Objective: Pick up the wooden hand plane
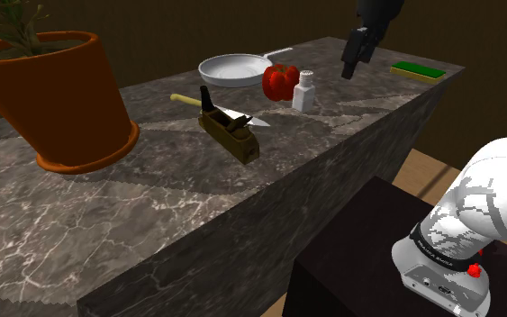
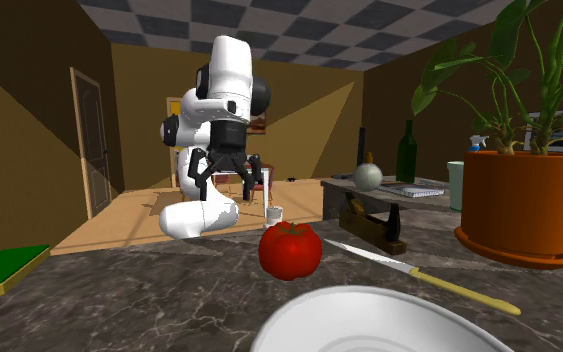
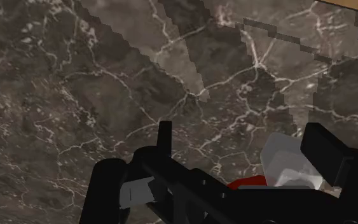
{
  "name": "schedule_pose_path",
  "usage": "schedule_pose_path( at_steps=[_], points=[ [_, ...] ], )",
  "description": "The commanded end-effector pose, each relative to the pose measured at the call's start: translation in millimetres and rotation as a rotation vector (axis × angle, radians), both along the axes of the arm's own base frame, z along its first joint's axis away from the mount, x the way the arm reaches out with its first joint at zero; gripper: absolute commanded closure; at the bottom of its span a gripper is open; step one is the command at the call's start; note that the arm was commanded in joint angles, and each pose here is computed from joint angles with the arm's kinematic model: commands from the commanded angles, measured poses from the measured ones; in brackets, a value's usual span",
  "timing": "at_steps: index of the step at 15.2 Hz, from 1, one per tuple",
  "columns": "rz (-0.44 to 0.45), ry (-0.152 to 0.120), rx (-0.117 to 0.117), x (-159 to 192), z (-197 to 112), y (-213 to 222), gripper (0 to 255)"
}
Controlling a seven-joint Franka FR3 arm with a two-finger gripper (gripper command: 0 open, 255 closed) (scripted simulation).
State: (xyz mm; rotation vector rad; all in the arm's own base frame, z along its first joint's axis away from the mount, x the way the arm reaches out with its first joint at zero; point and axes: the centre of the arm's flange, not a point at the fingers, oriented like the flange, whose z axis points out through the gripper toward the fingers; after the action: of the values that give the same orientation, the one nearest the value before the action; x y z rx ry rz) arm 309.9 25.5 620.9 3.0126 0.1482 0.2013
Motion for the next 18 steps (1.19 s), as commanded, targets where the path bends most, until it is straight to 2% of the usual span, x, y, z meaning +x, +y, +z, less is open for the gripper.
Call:
schedule_pose_path(
  at_steps=[1, 18],
  points=[
    [0.000, 0.000, 0.000, 0.0, 0.0, 0.0, 0],
    [-0.125, 0.076, 0.068, 73.4, -8.4, 207.1, 0]
  ],
)
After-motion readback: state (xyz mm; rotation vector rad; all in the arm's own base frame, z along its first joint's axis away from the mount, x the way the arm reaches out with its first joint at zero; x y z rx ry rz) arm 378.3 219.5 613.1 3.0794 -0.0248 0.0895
